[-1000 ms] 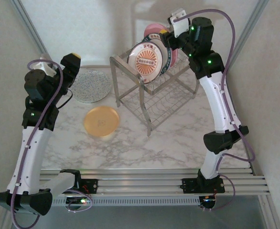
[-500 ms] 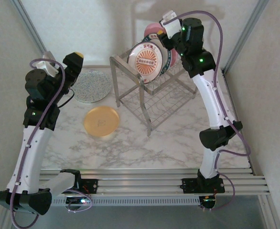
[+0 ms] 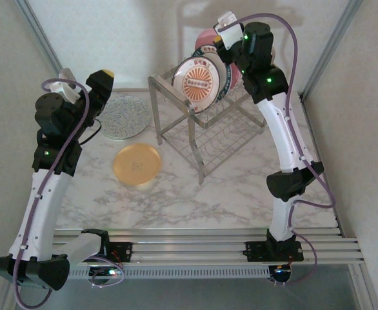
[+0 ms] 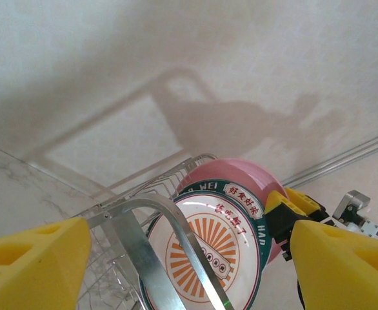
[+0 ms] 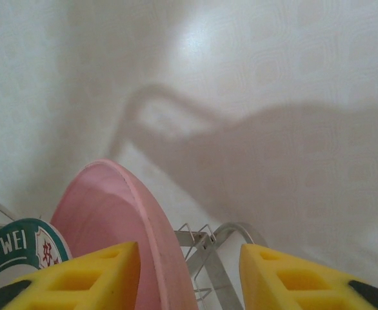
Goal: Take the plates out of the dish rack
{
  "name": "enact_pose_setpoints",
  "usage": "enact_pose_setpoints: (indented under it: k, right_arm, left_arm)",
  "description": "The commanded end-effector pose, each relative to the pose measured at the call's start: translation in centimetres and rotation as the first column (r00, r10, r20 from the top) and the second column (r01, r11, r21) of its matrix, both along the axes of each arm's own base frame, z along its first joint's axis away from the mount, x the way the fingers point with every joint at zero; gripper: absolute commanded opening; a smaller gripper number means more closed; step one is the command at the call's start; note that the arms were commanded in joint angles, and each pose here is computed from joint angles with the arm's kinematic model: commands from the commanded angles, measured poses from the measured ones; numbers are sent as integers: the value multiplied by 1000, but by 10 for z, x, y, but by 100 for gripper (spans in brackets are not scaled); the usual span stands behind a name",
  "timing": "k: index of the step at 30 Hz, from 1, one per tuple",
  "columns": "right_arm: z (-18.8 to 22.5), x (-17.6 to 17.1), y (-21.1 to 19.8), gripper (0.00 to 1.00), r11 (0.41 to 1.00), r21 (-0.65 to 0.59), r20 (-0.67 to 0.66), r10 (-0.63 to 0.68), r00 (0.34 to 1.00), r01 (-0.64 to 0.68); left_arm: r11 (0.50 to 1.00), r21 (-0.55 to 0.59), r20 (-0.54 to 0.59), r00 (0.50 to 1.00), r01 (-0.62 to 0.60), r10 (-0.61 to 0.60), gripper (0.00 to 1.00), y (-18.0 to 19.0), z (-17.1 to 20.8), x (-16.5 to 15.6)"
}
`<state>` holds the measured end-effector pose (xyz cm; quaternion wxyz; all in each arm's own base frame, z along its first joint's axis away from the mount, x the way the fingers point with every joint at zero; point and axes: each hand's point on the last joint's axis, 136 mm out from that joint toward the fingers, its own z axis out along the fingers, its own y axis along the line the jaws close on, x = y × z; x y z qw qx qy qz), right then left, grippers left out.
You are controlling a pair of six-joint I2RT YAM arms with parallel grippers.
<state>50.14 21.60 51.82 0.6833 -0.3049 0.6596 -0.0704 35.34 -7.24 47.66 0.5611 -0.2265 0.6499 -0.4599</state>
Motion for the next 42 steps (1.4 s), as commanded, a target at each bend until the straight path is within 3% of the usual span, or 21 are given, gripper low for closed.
enact_pose_setpoints:
  k: [1, 16, 27, 42]
  right_arm:
    - [9, 4, 4, 41, 1000, -6, 49, -10, 999, 11]
    - [16, -6, 30, 17, 962, -263, 212, -23, 977, 80]
    - [25, -13, 34, 0, 938, -333, 271, -6, 963, 99]
    - [73, -30, 21, 0, 915, -337, 434, -57, 899, 221]
  left_arm:
    - [1000, -5, 59, 998, 30, -30, 80, -6, 18, -3]
    - [999, -1, 78, 996, 37, -37, 80, -7, 24, -1]
    - [999, -6, 79, 996, 42, -41, 80, -9, 24, 3]
    - [999, -10, 89, 995, 47, -46, 80, -9, 27, 0]
